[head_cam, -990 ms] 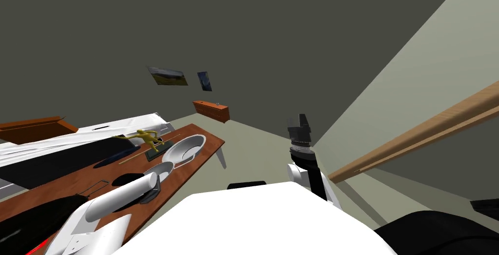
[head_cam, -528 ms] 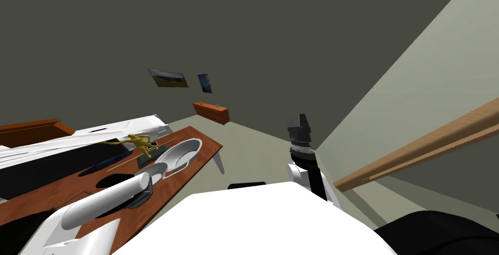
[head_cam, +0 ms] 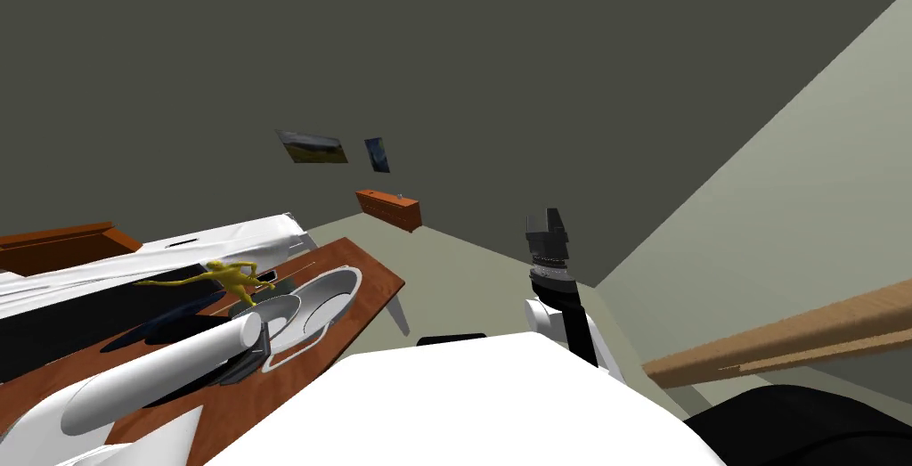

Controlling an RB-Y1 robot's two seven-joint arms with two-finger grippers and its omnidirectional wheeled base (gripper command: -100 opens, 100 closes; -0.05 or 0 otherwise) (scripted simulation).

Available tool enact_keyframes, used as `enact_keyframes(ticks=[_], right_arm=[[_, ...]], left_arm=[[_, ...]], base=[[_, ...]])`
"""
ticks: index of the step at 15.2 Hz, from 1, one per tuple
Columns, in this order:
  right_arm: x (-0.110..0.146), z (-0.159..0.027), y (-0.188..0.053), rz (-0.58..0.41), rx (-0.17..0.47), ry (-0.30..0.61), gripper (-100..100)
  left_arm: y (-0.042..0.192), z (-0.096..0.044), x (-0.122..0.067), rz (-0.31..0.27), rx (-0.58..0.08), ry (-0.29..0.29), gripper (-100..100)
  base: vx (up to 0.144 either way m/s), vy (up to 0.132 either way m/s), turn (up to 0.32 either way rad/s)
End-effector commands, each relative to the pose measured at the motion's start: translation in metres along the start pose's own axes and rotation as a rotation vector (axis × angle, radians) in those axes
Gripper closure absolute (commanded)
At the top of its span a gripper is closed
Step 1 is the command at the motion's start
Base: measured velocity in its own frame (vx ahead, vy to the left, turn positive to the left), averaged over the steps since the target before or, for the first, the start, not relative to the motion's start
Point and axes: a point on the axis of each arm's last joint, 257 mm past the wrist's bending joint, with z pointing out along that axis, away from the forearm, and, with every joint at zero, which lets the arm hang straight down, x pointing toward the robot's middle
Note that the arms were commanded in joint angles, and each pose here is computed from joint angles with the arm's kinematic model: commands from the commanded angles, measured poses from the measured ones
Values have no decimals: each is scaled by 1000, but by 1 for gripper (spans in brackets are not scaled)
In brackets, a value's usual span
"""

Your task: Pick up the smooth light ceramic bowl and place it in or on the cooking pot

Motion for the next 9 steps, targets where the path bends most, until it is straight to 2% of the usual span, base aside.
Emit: enact_keyframes(ticks=[1,5,6,7,9], right_arm=[[0,0,0,0,0,0,0],[0,0,0,0,0,0,0],[0,0,0,0,0,0,0],[0,0,0,0,0,0,0],[0,0,0,0,0,0,0]], left_arm=[[1,-7,1,-2,0,2,100],[3,-18,7,-4,3,13,100],[2,-16,5,-3,3,10,100],[2,-16,6,-4,4,10,-100],[2,-16,6,-4,4,10,-100]], base=[[207,53,87],[187,95,119],[126,73,45],[46,25,-6],[18,9,-3]])
